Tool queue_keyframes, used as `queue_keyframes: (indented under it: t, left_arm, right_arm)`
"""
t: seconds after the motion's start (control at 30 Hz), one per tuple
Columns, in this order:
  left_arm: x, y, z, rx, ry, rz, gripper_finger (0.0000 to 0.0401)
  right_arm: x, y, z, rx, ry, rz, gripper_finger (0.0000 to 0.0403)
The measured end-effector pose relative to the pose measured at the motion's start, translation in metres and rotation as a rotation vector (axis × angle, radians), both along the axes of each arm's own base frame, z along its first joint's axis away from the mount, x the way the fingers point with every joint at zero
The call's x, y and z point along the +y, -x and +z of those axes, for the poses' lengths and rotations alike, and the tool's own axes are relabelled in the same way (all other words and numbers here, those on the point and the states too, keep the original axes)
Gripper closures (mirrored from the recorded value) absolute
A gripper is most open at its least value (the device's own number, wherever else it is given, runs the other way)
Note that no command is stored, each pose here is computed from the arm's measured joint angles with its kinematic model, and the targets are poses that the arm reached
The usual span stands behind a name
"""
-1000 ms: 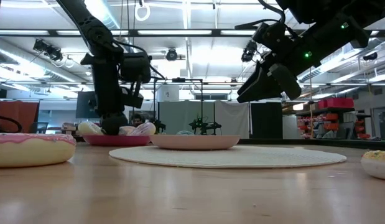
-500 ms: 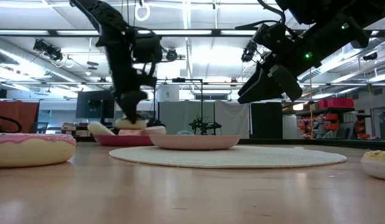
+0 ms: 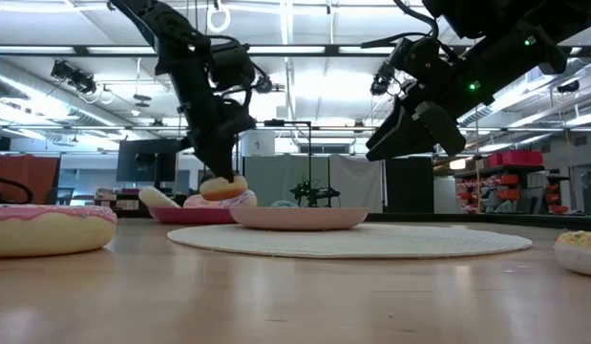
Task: Pick & Place donuts
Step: Put the big brown donut on the dark pink plate, then put the small yellow donut on the light pink plate
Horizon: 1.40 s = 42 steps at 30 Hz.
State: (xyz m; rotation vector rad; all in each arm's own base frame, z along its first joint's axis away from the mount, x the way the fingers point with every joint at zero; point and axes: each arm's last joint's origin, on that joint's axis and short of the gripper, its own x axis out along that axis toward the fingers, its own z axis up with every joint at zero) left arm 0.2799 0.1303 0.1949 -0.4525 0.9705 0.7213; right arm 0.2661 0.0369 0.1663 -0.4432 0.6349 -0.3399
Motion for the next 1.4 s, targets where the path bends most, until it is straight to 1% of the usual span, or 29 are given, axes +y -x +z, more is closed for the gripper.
queue_keyframes:
  t: [0.1,0.27,0.47,0.63,0.73,0.97,1.1,1.23,1.33,1.4]
  left_arm:
    - [0.002,0.000,-0.005,-0.062,0.009,0.038,0.0385]
    - [0.005,0.007,-0.013,-0.045,0.037,0.080,0.0381]
    - [0.004,0.010,-0.021,-0.033,0.066,0.099,0.0379]
    - [0.003,0.012,-0.024,-0.025,0.069,0.100,0.0374]
    - [0.003,0.012,-0.024,-0.027,0.072,0.099,0.0350]
    - [0.008,0.014,-0.024,-0.037,0.101,0.105,0.0244]
    - [0.009,0.019,-0.016,-0.045,0.094,0.096,0.0201]
    - [0.003,0.030,0.000,-0.044,0.098,0.084,0.0181]
    - [-0.007,0.039,0.014,-0.032,0.104,0.069,0.0180]
    - [-0.018,0.044,0.024,-0.038,0.100,0.046,0.0183]
  right_arm:
    - [0.000,0.000,0.000,0.000,0.000,0.000,0.0191]
    - [0.000,0.000,0.000,0.000,0.000,0.000,0.0191]
    - [0.000,0.000,0.000,-0.001,0.000,0.000,0.0191]
    - [0.000,0.000,0.000,-0.001,0.000,0.000,0.0191]
    - [0.000,0.000,0.000,-0.001,0.000,0.000,0.0191]
    - [0.000,0.000,0.000,-0.001,0.000,0.000,0.0191]
    - [0.000,0.000,0.000,0.004,0.001,0.000,0.0191]
    - [-0.001,0.006,-0.003,0.071,0.027,-0.026,0.0191]
    - [-0.001,0.019,-0.002,0.143,0.052,-0.075,0.0191]
    - [0.001,0.029,0.001,0.178,0.031,-0.091,0.0191]
